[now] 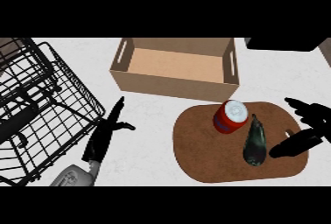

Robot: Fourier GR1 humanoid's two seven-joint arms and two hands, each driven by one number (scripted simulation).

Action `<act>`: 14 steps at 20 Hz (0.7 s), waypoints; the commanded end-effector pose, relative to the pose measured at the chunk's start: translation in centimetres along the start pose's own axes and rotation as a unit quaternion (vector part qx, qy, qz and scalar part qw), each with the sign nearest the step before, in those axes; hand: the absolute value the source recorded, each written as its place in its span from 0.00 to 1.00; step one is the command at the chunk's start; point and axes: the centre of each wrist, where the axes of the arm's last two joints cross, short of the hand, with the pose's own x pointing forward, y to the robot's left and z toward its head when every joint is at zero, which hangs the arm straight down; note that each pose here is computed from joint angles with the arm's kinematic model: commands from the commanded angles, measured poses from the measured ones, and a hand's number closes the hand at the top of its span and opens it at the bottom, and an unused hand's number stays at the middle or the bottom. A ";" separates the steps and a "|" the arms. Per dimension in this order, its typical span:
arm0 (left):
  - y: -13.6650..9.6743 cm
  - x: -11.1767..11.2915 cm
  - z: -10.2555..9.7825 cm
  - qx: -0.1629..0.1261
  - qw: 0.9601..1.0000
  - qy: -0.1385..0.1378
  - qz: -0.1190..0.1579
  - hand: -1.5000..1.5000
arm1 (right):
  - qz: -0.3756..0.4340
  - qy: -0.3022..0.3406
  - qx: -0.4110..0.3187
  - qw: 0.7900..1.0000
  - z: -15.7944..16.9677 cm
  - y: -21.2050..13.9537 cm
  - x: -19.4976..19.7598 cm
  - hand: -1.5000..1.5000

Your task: Pick the eggplant from the cutting board and place it in the cardboard box

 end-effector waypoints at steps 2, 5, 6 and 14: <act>7.2 2.3 -0.8 0.113 0.992 -0.019 -0.051 0.50 | 0.014 0.064 0.006 0.998 -0.5 1.5 0.7 0.00; 7.9 0.2 0.3 0.109 0.992 -0.010 -0.058 0.50 | 0.030 0.073 0.010 0.997 -0.2 1.6 1.2 0.00; 7.3 0.0 0.7 0.114 0.992 -0.009 -0.059 0.50 | 0.022 0.076 0.013 0.997 -0.4 0.8 1.1 0.00; 7.3 0.0 0.9 0.120 0.991 0.001 -0.056 0.50 | 0.027 0.074 0.025 0.997 -0.9 3.3 0.2 0.00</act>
